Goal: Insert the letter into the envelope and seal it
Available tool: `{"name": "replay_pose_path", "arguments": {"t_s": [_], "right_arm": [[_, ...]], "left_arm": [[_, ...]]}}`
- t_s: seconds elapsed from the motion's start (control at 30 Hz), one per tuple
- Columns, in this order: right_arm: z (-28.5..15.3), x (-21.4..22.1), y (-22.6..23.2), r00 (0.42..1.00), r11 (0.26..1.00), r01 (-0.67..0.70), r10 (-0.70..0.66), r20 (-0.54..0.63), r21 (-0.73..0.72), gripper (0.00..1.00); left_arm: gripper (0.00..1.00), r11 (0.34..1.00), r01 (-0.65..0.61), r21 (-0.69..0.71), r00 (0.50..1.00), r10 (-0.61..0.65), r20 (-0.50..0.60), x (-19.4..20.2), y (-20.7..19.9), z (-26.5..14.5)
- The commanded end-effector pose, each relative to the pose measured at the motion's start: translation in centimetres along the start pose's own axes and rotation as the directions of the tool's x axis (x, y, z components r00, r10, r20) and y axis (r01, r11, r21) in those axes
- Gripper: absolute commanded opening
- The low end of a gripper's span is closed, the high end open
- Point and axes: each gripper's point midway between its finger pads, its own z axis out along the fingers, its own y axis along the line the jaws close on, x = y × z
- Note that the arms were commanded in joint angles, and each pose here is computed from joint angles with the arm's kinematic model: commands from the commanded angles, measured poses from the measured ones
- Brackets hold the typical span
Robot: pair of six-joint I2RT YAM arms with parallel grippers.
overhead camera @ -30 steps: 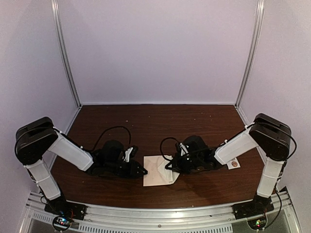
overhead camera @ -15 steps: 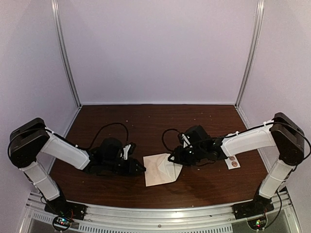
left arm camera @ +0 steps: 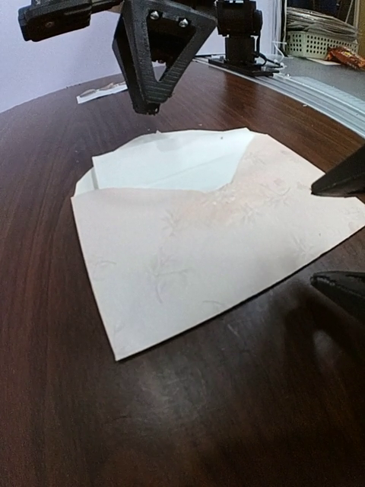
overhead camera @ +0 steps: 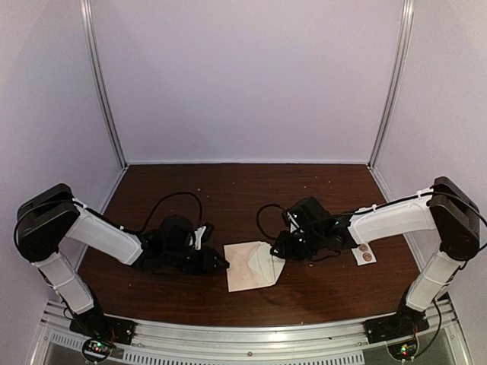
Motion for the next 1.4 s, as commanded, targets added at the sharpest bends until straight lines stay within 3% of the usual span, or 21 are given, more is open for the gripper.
{"name": "replay_pose_path", "arguments": {"t_s": [0.0, 0.43, 0.73, 1.37], "right_arm": [[1.4, 1.0, 0.0, 1.000, 1.000, 0.007, -0.008, -0.030, -0.018, 0.26], [2.9, 1.4, -0.4, 0.999, 1.000, 0.010, -0.010, -0.052, -0.003, 0.16], [3.6, 1.8, -0.1, 0.998, 1.000, 0.017, -0.018, -0.068, -0.024, 0.00], [5.3, 2.9, 2.7, 0.992, 0.994, 0.048, -0.059, -0.110, -0.098, 0.00]], "left_arm": [[0.33, 0.999, -0.013, 0.038, 0.999, 0.012, 0.030, -1.3, -0.9, 0.5], [0.30, 1.000, -0.006, 0.030, 1.000, 0.006, 0.006, -0.8, -0.2, 1.4], [0.30, 1.000, -0.004, 0.024, 1.000, 0.004, -0.004, -0.5, 0.2, 1.7], [0.30, 1.000, 0.000, 0.030, 1.000, 0.001, -0.007, -0.4, 0.2, 1.8]]}}
